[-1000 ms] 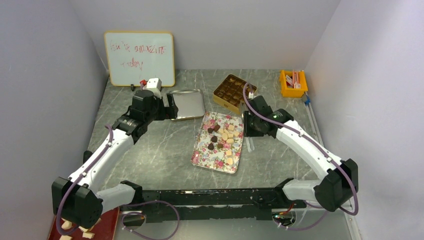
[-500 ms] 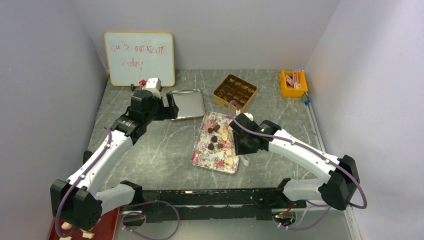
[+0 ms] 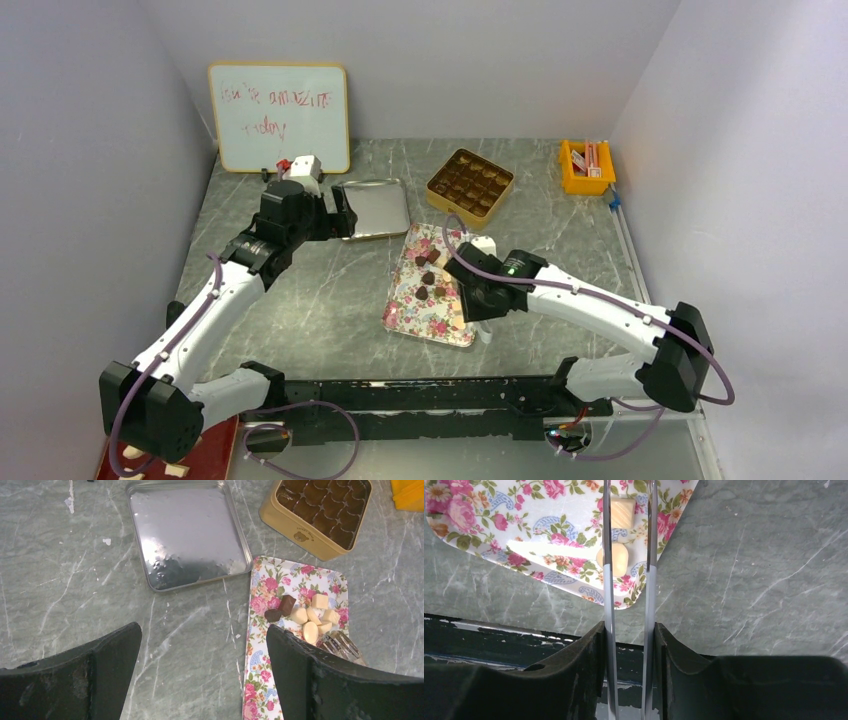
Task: Pack the chocolate
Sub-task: Pick up the fake chocolate from the plate.
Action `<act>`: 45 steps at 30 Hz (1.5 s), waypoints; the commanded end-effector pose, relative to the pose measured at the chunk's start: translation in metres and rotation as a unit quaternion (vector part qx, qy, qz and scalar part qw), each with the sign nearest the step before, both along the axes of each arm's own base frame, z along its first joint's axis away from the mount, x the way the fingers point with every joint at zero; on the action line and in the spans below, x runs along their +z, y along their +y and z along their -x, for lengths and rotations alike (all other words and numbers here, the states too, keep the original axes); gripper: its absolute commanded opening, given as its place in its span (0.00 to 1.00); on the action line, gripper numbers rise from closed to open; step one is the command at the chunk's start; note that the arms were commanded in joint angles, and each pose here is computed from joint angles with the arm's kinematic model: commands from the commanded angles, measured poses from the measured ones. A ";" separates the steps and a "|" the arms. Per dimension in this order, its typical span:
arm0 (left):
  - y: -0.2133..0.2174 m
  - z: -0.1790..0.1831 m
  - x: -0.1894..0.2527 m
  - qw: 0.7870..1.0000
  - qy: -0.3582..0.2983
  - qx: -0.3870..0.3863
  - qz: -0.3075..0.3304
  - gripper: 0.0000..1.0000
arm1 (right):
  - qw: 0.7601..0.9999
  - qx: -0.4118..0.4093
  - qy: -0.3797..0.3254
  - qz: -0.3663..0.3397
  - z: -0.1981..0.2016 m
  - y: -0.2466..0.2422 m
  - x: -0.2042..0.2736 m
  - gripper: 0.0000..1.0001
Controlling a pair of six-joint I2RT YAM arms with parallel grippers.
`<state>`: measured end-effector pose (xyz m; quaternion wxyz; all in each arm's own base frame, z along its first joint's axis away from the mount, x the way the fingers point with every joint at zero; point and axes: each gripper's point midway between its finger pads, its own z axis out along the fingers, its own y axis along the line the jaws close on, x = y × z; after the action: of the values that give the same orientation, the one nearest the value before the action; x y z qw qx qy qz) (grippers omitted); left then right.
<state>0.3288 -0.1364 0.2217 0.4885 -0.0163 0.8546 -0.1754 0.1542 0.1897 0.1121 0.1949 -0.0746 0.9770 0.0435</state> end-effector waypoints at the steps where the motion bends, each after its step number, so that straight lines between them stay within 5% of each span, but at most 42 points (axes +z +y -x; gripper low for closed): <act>1: -0.002 0.002 0.013 1.000 -0.014 -0.005 0.015 1.00 | 1.000 -0.005 -0.013 -0.002 -0.002 0.006 0.008 0.40; 32: -0.002 0.002 0.001 1.000 -0.002 0.000 0.016 1.00 | 0.997 0.039 -0.007 0.067 0.008 0.000 -0.020 0.45; 39: -0.002 0.001 0.000 1.000 0.000 0.001 0.014 1.00 | 0.997 0.049 -0.009 0.062 0.006 0.006 -0.021 0.39; 45: -0.002 0.000 0.000 1.000 0.000 0.004 0.015 1.00 | 0.998 0.051 -0.012 0.045 0.004 0.013 -0.005 0.20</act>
<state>0.3272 -0.1360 0.2152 0.4824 -0.0190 0.8582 -0.1746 0.1406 0.1903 0.0874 0.1749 -0.1326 0.9755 -0.0125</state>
